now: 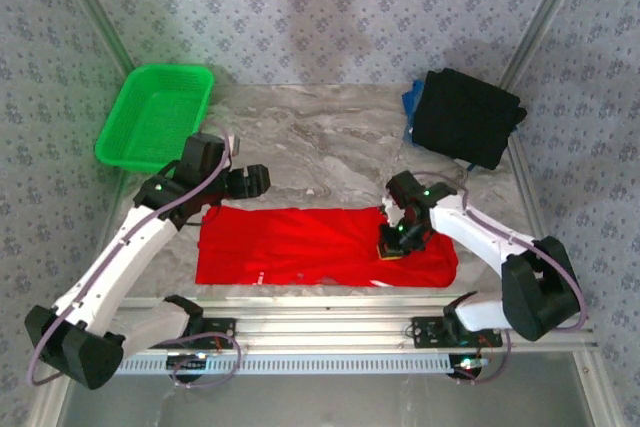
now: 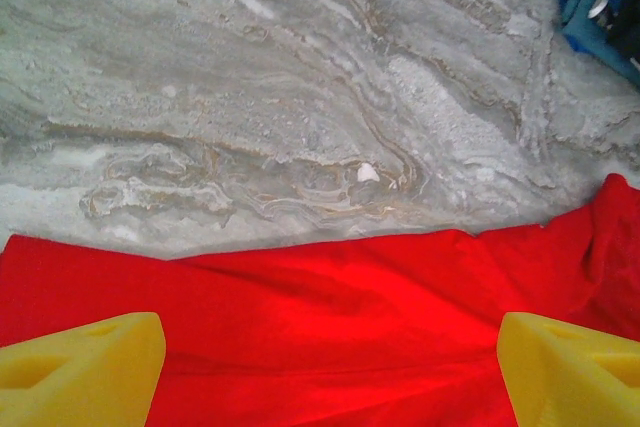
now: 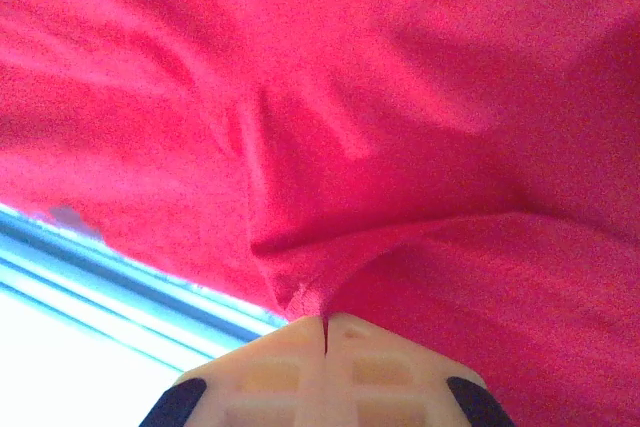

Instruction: Fold and stack the t-shirts

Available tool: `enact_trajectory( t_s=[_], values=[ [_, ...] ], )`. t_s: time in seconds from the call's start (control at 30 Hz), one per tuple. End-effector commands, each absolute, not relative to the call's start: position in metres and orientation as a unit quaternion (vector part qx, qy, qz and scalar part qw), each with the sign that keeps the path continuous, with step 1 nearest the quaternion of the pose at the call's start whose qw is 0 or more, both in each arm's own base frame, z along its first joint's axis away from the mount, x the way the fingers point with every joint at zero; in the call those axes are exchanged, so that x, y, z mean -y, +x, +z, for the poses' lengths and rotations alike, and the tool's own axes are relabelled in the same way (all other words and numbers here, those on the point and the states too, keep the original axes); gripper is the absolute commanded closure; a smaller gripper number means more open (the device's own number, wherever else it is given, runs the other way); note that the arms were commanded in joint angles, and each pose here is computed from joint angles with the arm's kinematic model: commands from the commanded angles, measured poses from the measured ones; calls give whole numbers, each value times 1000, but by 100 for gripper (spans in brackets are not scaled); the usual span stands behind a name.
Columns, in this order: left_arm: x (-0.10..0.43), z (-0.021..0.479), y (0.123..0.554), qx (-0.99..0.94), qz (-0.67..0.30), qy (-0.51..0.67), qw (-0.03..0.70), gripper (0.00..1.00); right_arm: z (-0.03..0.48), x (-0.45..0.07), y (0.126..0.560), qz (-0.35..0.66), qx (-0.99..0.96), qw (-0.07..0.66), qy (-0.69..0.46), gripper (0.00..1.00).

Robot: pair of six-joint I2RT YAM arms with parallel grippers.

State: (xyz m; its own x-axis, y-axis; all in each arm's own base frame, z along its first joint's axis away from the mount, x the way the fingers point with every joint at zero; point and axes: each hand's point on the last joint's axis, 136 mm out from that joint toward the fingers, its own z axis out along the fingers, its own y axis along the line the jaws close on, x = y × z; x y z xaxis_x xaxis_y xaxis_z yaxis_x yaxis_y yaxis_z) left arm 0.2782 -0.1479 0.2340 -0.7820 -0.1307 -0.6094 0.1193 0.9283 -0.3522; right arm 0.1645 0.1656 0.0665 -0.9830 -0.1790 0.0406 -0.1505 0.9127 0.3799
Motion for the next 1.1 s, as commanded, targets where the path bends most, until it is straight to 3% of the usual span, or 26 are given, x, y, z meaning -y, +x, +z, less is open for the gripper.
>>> enact_trajectory(
  t_s=[0.0,0.23,0.43,0.53,0.67,1.07],
  values=[
    [149,226,281,-927,-191,-15,323,14,67,-172,137,-205,973,89,57,94],
    [156,208,291,-931,-187,-19,314,12,96,-178,119,-231,967,99,54,65],
    [170,189,308,-941,-167,1,296,11,107,-138,159,-170,984,31,-41,55],
    [177,171,317,-951,-147,13,270,11,90,-119,175,-152,982,32,-104,60],
    [183,139,324,-966,-131,5,224,12,78,-138,193,-185,978,22,-93,64],
    [186,104,326,-974,-120,4,192,13,52,-149,218,-182,981,43,-53,73]
  ],
)
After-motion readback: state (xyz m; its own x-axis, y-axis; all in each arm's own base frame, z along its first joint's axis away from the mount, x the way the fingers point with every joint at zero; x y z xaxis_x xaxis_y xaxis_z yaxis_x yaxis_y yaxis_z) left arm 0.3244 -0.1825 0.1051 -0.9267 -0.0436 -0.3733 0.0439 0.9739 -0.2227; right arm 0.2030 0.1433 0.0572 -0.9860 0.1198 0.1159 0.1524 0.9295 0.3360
